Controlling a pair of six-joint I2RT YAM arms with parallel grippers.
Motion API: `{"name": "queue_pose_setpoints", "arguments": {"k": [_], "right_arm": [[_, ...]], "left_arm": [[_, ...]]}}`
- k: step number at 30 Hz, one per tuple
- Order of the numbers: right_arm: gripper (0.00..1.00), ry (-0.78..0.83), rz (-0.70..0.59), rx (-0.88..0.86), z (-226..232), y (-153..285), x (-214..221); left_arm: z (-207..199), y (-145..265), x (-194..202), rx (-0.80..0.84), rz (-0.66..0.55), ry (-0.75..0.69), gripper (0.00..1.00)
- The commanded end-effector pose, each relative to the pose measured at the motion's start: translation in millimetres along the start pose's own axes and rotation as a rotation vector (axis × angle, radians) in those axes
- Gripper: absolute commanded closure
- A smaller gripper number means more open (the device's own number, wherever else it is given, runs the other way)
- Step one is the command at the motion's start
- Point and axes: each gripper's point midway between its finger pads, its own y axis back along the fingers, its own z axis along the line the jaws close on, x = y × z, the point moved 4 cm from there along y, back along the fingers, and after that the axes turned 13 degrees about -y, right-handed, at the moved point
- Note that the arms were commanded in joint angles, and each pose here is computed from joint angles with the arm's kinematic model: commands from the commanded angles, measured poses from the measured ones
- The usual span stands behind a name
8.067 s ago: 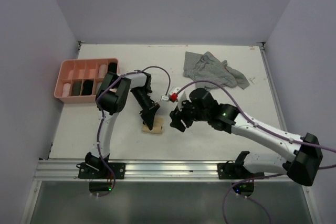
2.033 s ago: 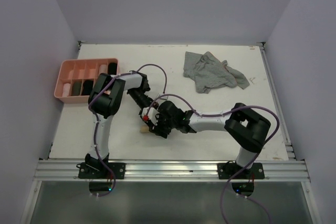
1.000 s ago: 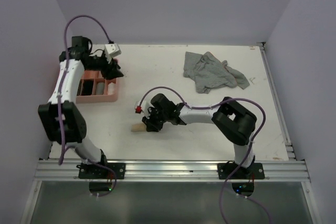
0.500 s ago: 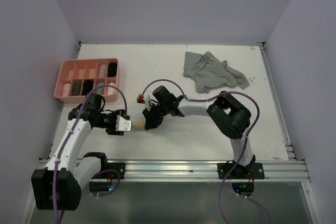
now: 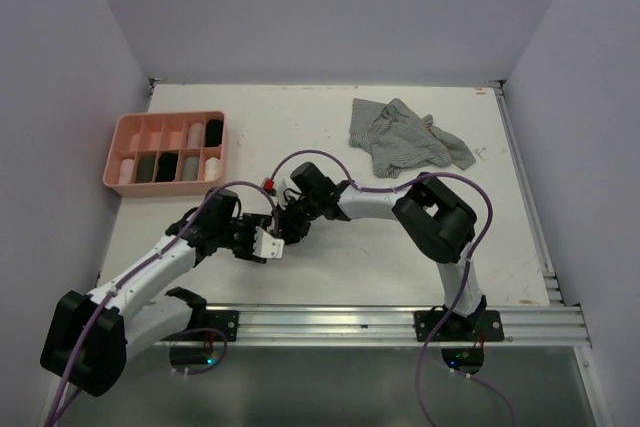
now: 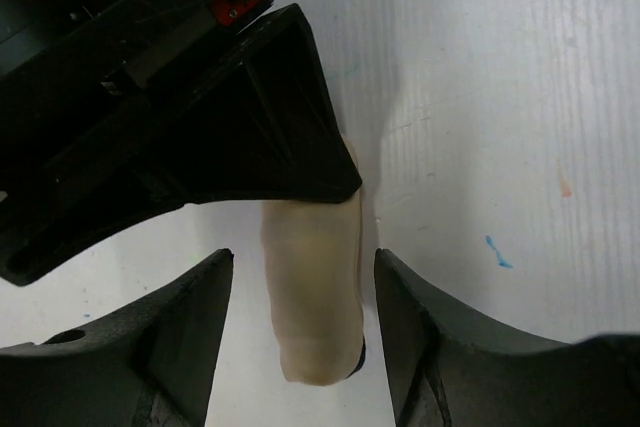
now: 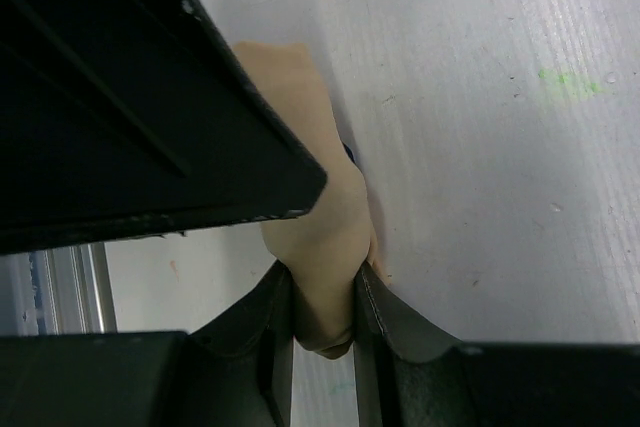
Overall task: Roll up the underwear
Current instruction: Place the rolled underwear into the container
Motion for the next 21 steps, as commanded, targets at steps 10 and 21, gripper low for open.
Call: {"name": "queue_pose_setpoints", "arguments": {"k": [10,21], "right_arm": [[1.00,-0.137,0.192,0.117,-35,-10,63],[0.96,-0.163,0.150,0.132,-36,-1,54]], "left_arm": [[-1,-37,22,0.077,0.092,0.005,0.41],[-27,-45,37,0.292,0.142,0.055,0.91]]}}
